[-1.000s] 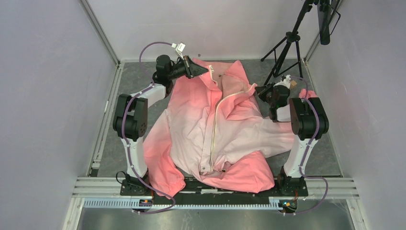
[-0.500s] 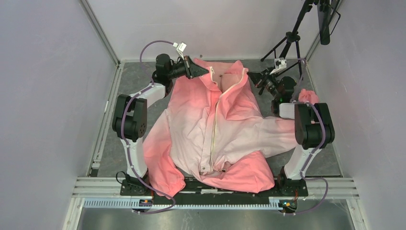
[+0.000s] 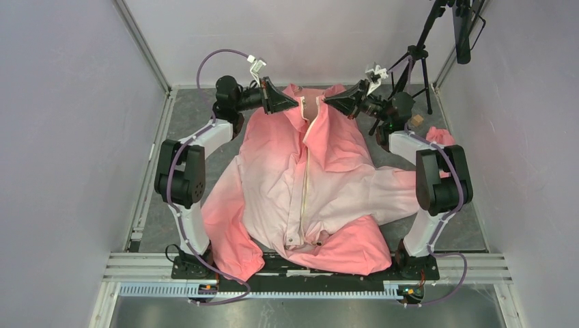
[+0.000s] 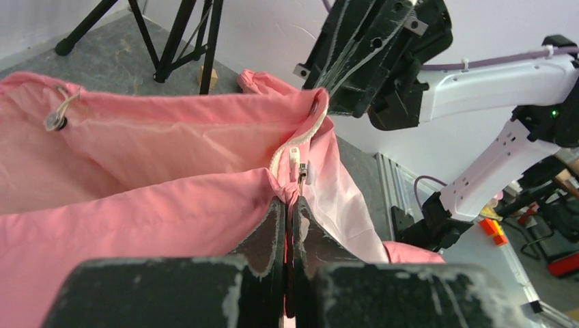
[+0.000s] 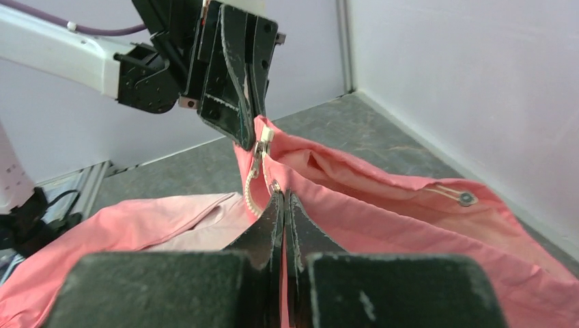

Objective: Zip up the jacket

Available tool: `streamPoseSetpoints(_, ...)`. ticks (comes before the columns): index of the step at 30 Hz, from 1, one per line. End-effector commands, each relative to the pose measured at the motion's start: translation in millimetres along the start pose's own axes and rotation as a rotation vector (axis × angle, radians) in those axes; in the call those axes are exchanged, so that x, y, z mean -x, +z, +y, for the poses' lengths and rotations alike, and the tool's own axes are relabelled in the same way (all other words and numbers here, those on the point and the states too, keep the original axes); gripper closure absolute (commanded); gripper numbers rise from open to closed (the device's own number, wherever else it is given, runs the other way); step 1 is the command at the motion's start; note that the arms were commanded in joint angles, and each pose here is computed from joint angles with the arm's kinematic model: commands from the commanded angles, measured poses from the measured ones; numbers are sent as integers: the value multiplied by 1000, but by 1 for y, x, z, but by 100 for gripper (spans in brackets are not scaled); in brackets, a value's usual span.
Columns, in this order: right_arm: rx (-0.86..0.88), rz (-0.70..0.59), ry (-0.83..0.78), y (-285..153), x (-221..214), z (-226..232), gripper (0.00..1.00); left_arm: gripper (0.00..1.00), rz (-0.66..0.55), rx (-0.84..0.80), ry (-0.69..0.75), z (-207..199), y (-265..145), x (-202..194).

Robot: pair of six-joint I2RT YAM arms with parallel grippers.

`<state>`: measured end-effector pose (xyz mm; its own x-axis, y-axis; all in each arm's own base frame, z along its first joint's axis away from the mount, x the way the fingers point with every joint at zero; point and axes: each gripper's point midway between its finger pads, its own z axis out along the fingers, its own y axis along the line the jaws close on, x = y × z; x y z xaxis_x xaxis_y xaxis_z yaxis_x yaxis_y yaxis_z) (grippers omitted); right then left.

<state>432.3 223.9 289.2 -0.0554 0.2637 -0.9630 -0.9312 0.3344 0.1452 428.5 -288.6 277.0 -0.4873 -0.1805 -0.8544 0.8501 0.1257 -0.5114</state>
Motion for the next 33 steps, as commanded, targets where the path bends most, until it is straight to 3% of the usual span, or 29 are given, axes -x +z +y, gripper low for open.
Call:
streamPoseSetpoints(1,114,36,37,9,-3,15,100,98,-13,-67,222,-29,-2,16)
streamPoseSetpoints(12,171,93,93,23,-20,17,100,98,36,-21,407,-26,-6,-1)
streamPoseSetpoints(24,259,93,155,21,-24,28,100,98,38,-17,476,-26,-9,-5)
streamPoseSetpoints(33,200,130,157,26,-37,15,100,98,6,-47,496,-35,-9,-3)
